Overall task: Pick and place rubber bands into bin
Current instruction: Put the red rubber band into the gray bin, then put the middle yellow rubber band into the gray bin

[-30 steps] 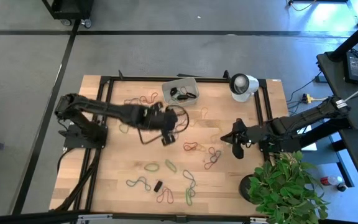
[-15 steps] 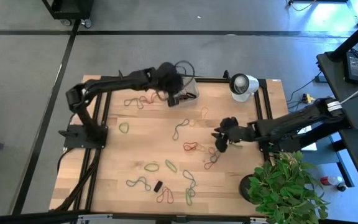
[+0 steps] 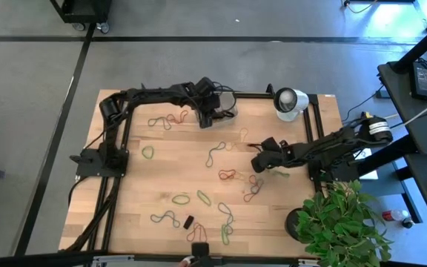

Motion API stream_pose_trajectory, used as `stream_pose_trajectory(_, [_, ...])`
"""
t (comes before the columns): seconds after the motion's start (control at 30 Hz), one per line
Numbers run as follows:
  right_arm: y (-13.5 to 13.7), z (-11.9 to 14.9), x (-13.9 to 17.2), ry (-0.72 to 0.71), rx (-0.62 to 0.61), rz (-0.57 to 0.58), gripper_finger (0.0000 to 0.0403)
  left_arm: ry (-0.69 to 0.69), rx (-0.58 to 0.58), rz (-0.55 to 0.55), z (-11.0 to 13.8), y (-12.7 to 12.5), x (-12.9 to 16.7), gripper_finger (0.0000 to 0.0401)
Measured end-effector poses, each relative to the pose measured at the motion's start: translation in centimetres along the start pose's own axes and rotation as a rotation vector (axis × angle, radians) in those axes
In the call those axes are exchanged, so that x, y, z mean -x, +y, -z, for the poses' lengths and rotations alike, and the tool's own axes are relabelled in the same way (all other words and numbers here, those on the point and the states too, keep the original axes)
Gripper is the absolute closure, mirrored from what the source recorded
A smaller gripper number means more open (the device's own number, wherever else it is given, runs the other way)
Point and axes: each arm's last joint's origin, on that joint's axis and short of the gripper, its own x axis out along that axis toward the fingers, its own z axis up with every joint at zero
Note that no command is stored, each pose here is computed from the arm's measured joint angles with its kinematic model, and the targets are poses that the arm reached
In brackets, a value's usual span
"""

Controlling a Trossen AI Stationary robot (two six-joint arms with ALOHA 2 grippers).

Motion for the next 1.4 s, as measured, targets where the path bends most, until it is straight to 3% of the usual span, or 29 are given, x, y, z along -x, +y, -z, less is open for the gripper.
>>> stream_pose_trajectory(0.3, [0.1,1.0,-1.1,0.01,0.059,0.069,0.0245,0.004,-0.009,-0.003,-0.2,-0.4,-0.1,0.032])
stream_pose_trajectory(0.5, [0.1,1.1,-1.1,0.006,0.115,0.074,0.0272,0.041,0.024,-0.086,-0.2,-0.4,-0.1,0.0285])
stream_pose_trajectory(0.7, [0.2,1.1,-1.1,0.014,0.232,0.061,0.0329,-0.007,0.149,-0.184,-1.6,-0.8,3.6,0.0277])
stream_pose_trajectory(0.83, [0.2,1.1,-1.1,0.017,0.298,0.057,0.0389,-0.105,0.228,-0.203,-2.9,-1.7,7.7,0.0281])
stream_pose_trajectory(1.1, [0.3,1.0,-1.1,0.016,0.377,0.051,0.0399,-0.111,0.426,-0.174,-2.5,-4.4,15.3,0.0312])
stream_pose_trajectory(1.27, [0.3,1.0,-1.2,0.008,0.46,0.04,0.0397,-0.006,0.411,-0.106,-1.1,-7.8,17.6,0.0344])
stream_pose_trajectory(1.4, [0.5,1.0,-1.2,-0.006,0.476,0.026,0.0401,-0.003,0.406,-0.031,1.0,-10.6,17.7,0.0386])
